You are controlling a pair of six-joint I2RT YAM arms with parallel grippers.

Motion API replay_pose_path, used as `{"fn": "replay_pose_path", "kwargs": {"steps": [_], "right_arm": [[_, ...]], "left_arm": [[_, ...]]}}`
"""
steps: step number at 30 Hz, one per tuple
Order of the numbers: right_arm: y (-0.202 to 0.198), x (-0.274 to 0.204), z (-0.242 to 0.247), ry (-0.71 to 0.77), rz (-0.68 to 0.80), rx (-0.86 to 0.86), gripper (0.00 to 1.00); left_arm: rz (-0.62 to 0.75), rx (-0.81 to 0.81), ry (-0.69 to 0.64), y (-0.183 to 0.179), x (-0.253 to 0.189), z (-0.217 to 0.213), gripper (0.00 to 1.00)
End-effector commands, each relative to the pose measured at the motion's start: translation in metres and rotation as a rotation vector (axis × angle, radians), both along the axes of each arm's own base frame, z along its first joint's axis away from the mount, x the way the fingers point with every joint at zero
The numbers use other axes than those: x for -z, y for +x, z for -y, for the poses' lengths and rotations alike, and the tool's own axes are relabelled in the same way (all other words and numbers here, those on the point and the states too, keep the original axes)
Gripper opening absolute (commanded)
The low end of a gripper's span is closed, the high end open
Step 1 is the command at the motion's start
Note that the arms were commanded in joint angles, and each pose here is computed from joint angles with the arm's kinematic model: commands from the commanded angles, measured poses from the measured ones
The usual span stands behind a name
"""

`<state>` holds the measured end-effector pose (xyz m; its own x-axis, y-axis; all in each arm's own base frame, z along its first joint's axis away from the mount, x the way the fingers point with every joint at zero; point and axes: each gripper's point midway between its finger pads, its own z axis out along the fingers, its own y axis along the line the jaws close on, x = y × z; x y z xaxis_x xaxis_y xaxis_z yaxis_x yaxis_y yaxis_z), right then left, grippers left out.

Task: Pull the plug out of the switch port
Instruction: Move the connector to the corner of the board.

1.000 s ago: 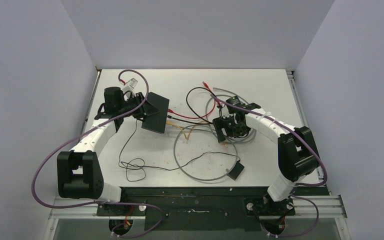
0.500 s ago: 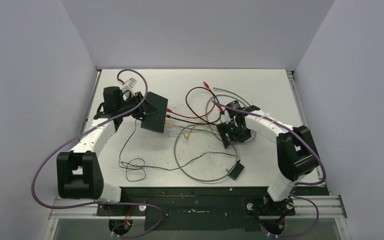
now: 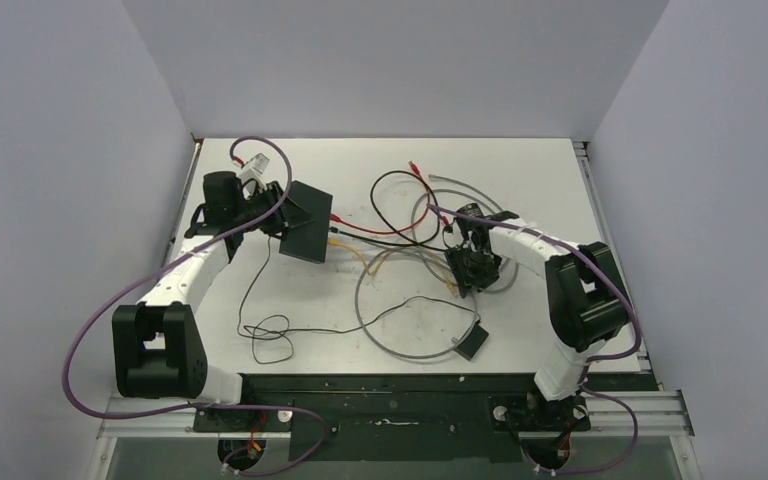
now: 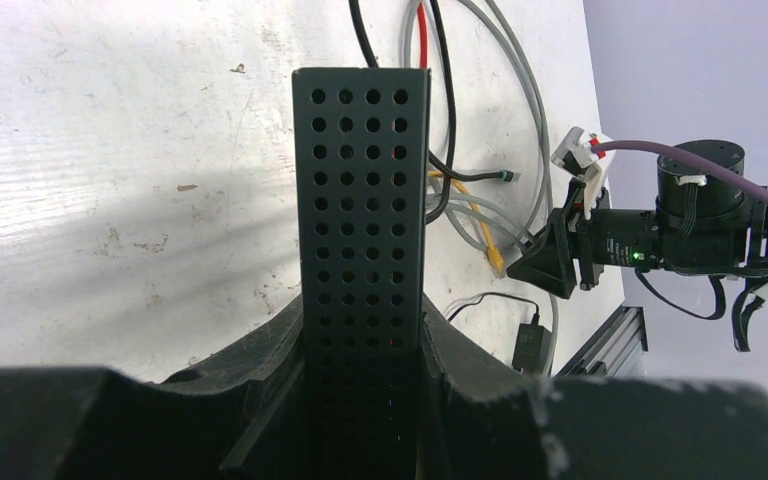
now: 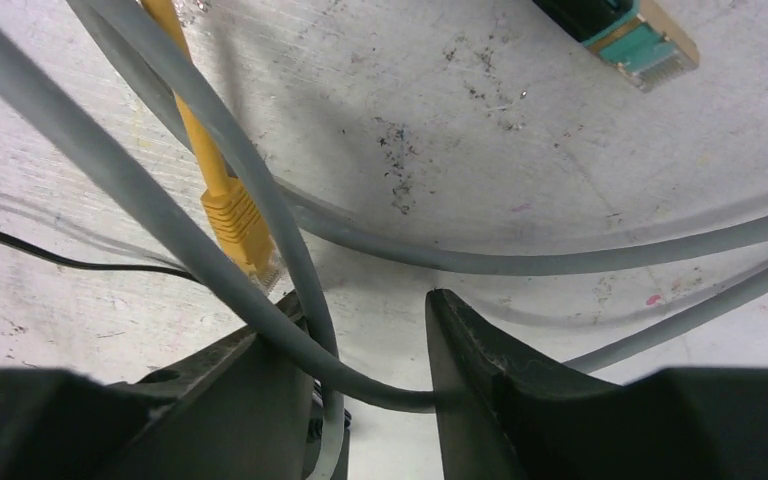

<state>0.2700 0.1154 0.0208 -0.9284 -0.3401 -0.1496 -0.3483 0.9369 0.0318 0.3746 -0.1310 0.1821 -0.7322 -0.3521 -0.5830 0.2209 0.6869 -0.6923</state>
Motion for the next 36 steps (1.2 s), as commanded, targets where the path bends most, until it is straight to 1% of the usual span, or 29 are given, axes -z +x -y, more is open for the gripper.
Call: {"fn": "replay_pose_path", "kwargs": {"steps": [1, 4, 9, 14, 19, 28, 31, 36], "right_arm": [[-0.002, 0.003, 0.012, -0.051, 0.009, 0.016, 0.38], [-0.001, 0.004, 0.017, -0.058, 0.007, 0.038, 0.27], [0.004, 0.002, 0.023, -0.049, 0.018, 0.079, 0.14], [0.009, 0.002, 0.035, -0.049, 0.021, 0.125, 0.07], [0.015, 0.000, 0.054, -0.034, 0.027, 0.200, 0.05], [0.036, -0.012, 0.080, 0.081, 0.067, 0.342, 0.05], [0.046, -0.020, 0.082, 0.159, 0.093, 0.386, 0.05], [0.062, -0.054, 0.061, 0.309, 0.188, 0.348, 0.05]], "left_arm": [[0.208, -0.059, 0.009, 0.020, -0.062, -0.019, 0.00], [0.209, -0.068, 0.011, 0.020, -0.064, -0.021, 0.00], [0.213, -0.087, 0.015, 0.020, -0.067, -0.025, 0.00], [0.216, -0.100, 0.018, 0.020, -0.070, -0.028, 0.00], [0.214, -0.112, 0.024, 0.019, -0.071, -0.031, 0.00], [0.208, -0.119, 0.034, 0.018, -0.069, -0.034, 0.00], [0.203, -0.123, 0.036, 0.018, -0.068, -0.035, 0.00], [0.196, -0.126, 0.036, 0.019, -0.065, -0.036, 0.00]]}}
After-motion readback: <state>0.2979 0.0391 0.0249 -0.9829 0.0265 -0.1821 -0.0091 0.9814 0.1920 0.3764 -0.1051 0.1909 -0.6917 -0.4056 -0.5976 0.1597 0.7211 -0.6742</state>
